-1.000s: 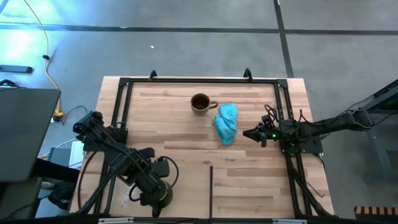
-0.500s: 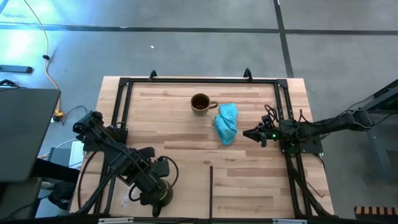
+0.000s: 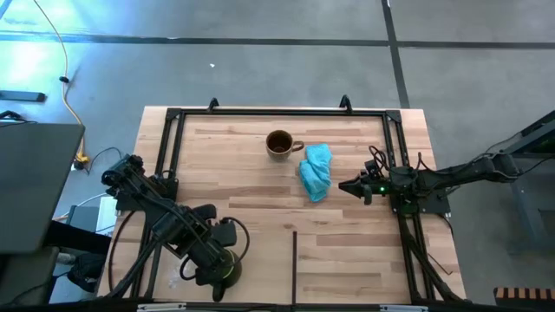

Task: Stack small to large cups/mugs on shelf
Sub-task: Put the black mug on the shelf

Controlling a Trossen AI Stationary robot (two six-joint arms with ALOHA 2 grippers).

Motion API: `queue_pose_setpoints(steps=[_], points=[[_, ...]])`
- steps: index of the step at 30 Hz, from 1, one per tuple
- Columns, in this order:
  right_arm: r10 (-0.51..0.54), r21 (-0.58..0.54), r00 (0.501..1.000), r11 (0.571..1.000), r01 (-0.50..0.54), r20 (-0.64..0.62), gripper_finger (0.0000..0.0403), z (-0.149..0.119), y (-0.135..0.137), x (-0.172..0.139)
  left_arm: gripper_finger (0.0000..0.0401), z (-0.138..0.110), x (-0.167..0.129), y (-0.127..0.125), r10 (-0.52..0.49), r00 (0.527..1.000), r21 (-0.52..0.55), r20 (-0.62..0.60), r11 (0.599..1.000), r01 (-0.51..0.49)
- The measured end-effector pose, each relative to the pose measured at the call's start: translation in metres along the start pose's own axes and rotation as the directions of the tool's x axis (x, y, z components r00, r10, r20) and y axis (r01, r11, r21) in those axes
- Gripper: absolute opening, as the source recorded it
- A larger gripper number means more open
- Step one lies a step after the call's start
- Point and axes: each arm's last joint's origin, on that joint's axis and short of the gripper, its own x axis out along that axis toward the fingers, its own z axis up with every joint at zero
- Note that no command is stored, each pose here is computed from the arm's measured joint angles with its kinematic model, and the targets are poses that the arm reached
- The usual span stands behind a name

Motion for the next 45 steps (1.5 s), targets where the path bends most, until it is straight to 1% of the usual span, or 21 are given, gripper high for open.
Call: queue_pose_setpoints(steps=[14, 23, 45], points=[[0.000, -0.004, 1.000, 1.000, 0.000, 0.000, 0.0081, 0.0000, 0.0000, 0.0000, 0.0001, -0.0005, 0.0000, -0.0004, -0.015, 1.000, 0.008, -0.018, 1.000, 0.015], [0.000, -0.004, 1.000, 1.000, 0.000, 0.000, 0.0081, 0.0000, 0.0000, 0.0000, 0.0022, -0.0005, -0.0010, -0.0004, -0.022, 1.000, 0.004, -0.016, 1.000, 0.022], [0.000, 0.000, 1.000, 1.000, 0.000, 0.000, 0.0081, 0.0000, 0.0000, 0.0000, 0.0026, -0.0009, -0.0011, -0.0004, -0.025, 0.999, 0.003, -0.025, 1.000, 0.025]])
